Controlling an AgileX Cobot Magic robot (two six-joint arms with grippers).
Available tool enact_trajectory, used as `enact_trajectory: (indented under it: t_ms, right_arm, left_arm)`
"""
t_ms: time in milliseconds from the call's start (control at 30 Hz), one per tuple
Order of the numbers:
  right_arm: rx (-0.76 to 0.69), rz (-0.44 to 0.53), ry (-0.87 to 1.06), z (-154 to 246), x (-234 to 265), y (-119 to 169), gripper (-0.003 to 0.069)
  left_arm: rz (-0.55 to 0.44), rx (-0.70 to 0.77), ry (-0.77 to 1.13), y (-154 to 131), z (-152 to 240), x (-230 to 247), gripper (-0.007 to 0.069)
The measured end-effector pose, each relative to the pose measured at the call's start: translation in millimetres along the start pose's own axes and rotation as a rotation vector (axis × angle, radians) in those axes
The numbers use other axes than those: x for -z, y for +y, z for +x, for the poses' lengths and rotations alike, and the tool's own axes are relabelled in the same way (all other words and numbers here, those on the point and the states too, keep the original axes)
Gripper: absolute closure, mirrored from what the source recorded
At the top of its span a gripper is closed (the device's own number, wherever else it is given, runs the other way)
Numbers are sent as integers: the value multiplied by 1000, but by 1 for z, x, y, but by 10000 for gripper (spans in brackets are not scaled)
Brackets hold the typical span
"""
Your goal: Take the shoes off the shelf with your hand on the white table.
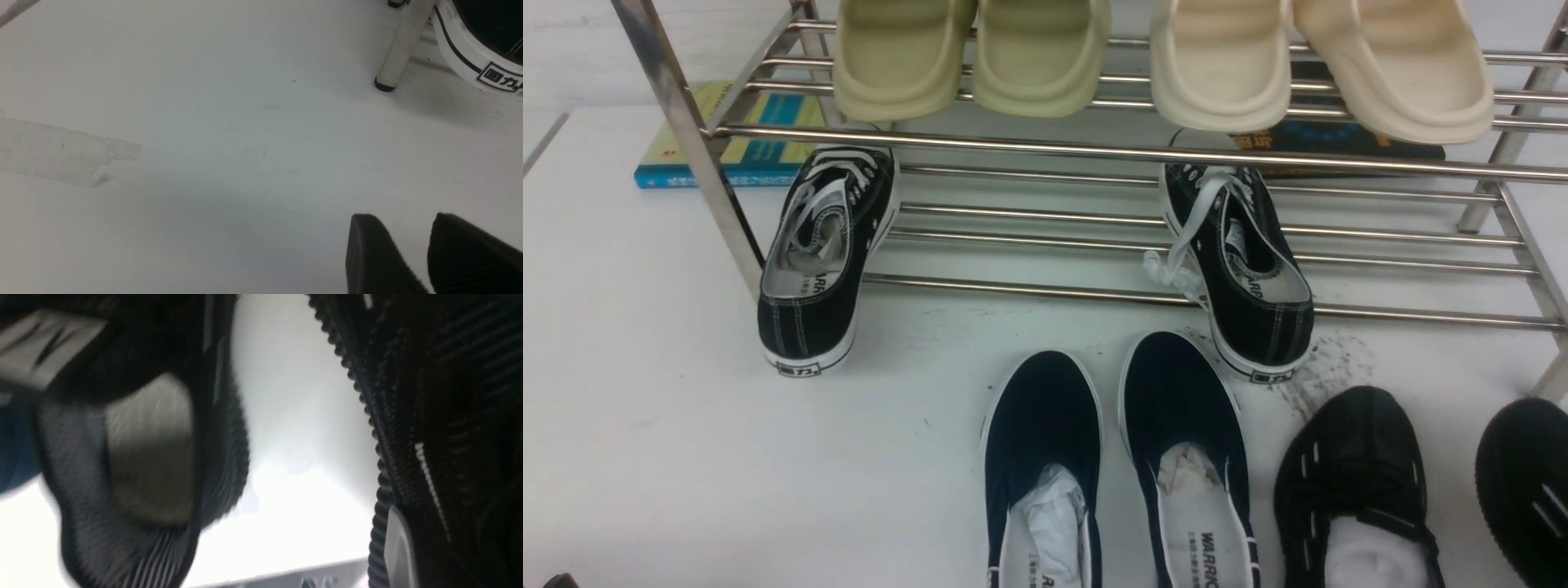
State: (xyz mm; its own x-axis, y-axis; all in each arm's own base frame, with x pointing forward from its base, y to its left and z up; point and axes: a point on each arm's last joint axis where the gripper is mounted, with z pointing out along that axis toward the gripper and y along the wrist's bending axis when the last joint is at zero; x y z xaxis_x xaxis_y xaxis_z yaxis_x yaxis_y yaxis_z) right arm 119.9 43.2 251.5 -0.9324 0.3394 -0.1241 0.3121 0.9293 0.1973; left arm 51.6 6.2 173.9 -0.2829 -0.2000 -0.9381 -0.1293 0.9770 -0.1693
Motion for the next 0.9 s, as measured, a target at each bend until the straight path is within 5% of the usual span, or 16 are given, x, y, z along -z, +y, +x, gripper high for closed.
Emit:
enact_trajectory:
  t_ms: [600,900]
  right_arm:
    - [-35,56,15,-56,-64,29,597]
    - [-3,44,22,-67,-54,40,223]
  left_arm:
    - [0,0,0,0,0,0,384]
    - [0,0,0,0,0,0,384]
